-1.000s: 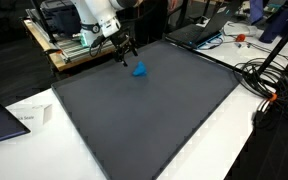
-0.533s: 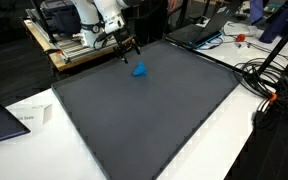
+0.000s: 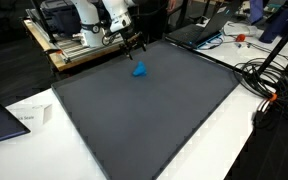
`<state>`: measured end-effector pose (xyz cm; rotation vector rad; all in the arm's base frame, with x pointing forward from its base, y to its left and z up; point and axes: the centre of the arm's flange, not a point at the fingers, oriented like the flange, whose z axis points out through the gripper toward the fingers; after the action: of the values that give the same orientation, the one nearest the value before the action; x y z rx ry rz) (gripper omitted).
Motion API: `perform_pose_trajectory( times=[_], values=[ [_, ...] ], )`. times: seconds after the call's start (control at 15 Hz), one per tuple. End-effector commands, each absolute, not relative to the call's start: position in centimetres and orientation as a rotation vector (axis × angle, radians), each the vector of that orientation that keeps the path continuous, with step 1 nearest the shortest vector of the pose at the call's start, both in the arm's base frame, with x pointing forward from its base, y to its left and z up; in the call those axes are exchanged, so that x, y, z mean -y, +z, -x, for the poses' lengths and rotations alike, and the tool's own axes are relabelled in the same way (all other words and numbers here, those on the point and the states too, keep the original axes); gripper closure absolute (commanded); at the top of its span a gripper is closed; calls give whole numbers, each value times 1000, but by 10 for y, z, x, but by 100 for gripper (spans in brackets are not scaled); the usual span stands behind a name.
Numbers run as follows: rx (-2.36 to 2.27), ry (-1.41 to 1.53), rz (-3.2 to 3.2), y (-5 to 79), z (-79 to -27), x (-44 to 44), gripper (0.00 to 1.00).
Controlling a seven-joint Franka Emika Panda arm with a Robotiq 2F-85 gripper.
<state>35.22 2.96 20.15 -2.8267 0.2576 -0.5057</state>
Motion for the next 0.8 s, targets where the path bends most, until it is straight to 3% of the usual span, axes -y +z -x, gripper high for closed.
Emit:
perform_pose_trajectory(
  times=[0.0, 0.73],
  values=[
    [-436, -461, 2809, 221, -351, -42, 0],
    [-903, -293, 2787, 232, -359, -62, 0]
  ],
)
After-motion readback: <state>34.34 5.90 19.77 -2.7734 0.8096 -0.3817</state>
